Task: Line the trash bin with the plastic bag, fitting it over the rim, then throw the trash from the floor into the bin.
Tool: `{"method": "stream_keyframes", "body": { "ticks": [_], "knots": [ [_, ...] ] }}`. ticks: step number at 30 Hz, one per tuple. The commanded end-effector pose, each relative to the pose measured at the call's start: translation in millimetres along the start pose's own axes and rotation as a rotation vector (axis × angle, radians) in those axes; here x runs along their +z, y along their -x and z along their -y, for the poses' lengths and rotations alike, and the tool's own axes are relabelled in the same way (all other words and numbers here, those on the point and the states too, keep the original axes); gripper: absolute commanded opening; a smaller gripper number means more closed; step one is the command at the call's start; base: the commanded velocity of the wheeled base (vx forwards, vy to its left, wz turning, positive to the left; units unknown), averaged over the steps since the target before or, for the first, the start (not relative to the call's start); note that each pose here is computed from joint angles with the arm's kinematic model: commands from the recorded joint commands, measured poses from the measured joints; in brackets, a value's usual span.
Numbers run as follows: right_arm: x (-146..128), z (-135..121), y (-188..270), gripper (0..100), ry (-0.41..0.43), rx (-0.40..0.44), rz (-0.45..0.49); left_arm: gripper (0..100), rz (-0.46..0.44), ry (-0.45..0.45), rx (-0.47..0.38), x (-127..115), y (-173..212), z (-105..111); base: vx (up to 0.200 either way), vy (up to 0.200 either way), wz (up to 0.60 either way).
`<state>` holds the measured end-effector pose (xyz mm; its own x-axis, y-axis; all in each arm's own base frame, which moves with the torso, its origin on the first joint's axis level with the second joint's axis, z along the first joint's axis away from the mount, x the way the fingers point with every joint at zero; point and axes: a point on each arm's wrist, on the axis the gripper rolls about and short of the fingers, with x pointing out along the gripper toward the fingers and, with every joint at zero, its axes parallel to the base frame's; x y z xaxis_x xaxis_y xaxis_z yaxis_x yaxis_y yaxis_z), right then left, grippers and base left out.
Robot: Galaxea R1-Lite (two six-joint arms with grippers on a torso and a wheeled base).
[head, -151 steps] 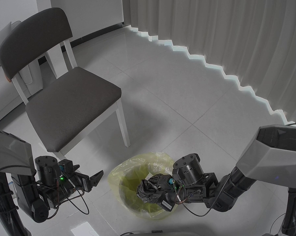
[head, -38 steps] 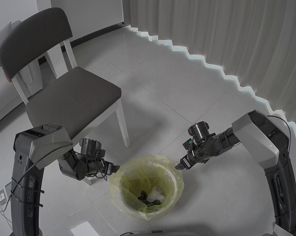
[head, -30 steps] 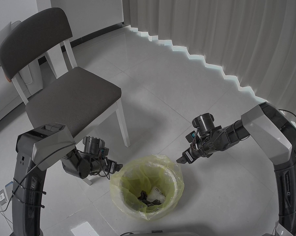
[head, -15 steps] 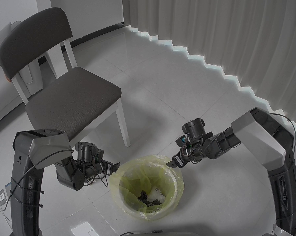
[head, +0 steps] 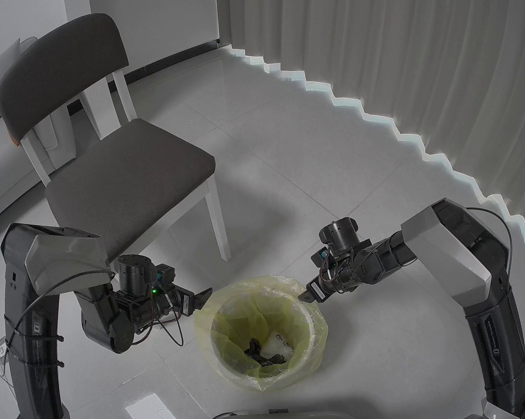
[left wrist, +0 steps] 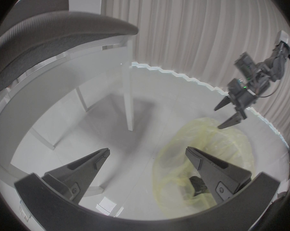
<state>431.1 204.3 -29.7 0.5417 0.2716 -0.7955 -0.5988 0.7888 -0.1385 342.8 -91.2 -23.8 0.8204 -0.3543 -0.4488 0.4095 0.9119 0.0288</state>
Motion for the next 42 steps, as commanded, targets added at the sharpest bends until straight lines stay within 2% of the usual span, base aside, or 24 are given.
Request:
{"method": "stream_keyframes", "body": {
  "ticks": [1,11,20,27,33,38,42],
  "knots": [
    [-2,2,-2,100,-0.006,-0.004,-0.008,100,0.024,-0.003,-0.03,7,17,3,-0.2,0.0,0.0],
    [1,3,5,100,-0.005,-0.012,0.0,100,0.078,0.02,-0.022,10,17,0,-0.2,0.0,0.0],
    [2,9,1,100,-0.008,-0.036,0.001,100,0.057,0.045,0.024,-7,-11,-10,0.0,0.0,0.0],
    [-1,19,-10,100,-0.013,-0.076,-0.008,100,0.069,0.048,0.039,-8,-24,-17,0.0,0.0,0.0],
    [-3,21,-21,100,0.014,-0.056,-0.08,100,0.058,0.05,0.041,-9,-36,-20,0.0,0.0,0.0],
    [0,22,-16,100,0.002,-0.057,-0.08,100,0.047,0.05,0.038,-7,-43,-21,0.0,0.0,0.0],
    [12,31,12,100,-0.008,-0.076,-0.041,100,0.003,0.052,0.036,-9,-57,-22,0.0,0.0,0.0]
  ]
}}
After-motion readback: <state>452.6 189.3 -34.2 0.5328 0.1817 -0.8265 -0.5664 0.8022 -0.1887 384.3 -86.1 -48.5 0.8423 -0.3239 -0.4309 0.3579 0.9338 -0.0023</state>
